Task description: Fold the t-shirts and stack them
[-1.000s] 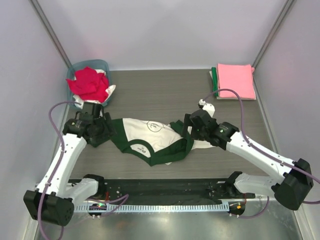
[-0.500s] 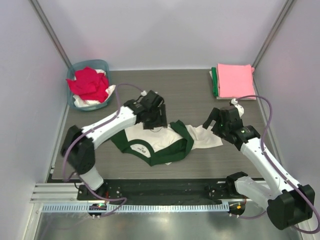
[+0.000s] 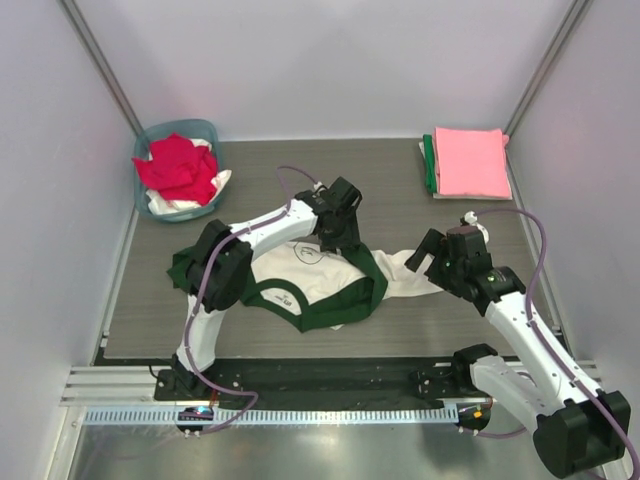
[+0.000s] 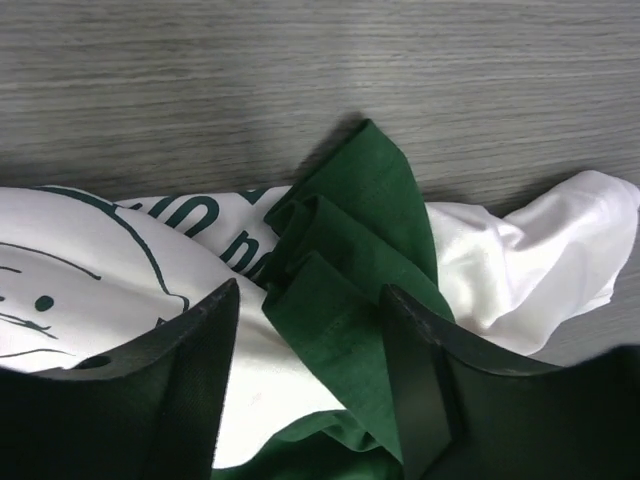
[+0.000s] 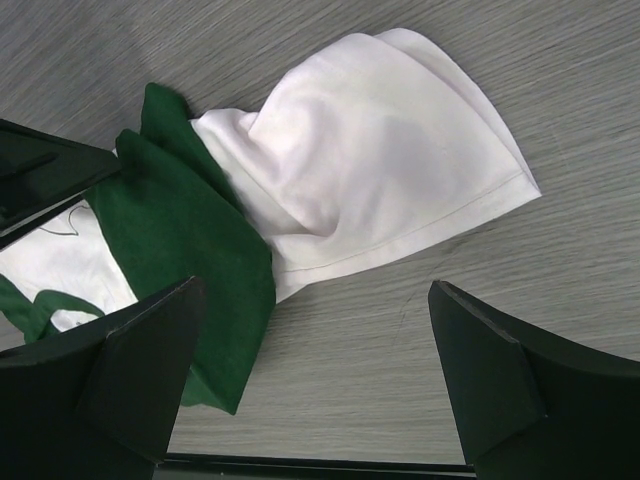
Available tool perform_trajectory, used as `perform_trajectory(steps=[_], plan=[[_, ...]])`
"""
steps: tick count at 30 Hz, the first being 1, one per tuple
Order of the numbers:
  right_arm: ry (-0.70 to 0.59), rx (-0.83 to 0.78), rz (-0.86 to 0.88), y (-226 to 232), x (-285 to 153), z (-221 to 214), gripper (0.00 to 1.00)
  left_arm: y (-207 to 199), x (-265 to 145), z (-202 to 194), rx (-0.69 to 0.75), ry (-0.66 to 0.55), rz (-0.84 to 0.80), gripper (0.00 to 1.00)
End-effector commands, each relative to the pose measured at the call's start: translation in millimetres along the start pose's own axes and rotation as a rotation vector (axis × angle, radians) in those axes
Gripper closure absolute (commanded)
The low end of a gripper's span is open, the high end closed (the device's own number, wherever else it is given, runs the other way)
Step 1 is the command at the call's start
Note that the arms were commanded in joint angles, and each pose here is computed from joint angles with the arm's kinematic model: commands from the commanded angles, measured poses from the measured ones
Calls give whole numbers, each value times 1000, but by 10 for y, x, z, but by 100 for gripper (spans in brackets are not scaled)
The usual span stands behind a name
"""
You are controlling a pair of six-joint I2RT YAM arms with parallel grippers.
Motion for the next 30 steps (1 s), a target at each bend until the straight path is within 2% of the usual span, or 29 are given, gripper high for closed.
perform_trajectory(steps=[1,2,5,8,12,16,17,20,23,25,27,28,30], plan=[[-7,-8,16,12,17,18,0,-169,-82,65,-20,-18,-45,42],[-9,-11,11,9,21,23,0,-168,-79,64,-20,-17,-44,54],[-7,-17,-2,-15,53,21,0,-209,-80,58,-20,1,-63,79],[2,-18,-15,-47,88,-5,0,-266,-125,142,-12,-16,-62,100],[17,-10,-15,-65,134,-42,0,-390,-548,353,12,-86,-74,100],[48,-14,-30,-119,218,-119,0,-346,-1575,569,68,-251,-73,100],[57,-12,-34,-128,245,-136,0,-274,-1967,636,88,-338,-76,100],[60,-6,-26,-116,319,-143,0,21,-2579,562,141,-428,-40,100],[72,-7,-26,-86,375,-127,0,425,-2737,307,178,-397,72,100],[70,-14,-23,-57,394,-92,0,695,-3040,139,169,-468,83,100],[76,-18,-31,-60,420,-92,0,940,-3004,-67,165,-462,123,100],[80,-22,-32,-60,426,-94,0,1072,-3212,-155,147,-524,105,100],[66,-27,-53,-94,434,-75,0,1241,-3257,-281,137,-547,119,100]])
Point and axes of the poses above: each gripper's point midway between its finger pads, its own x axis out along the fingers, its own y axis along the line the jaws close on, z = x × y, the point moved 5 cm from there along -x, back along the fingers, and after that the axes turned 3 degrees about x, right-handed, at the moved point
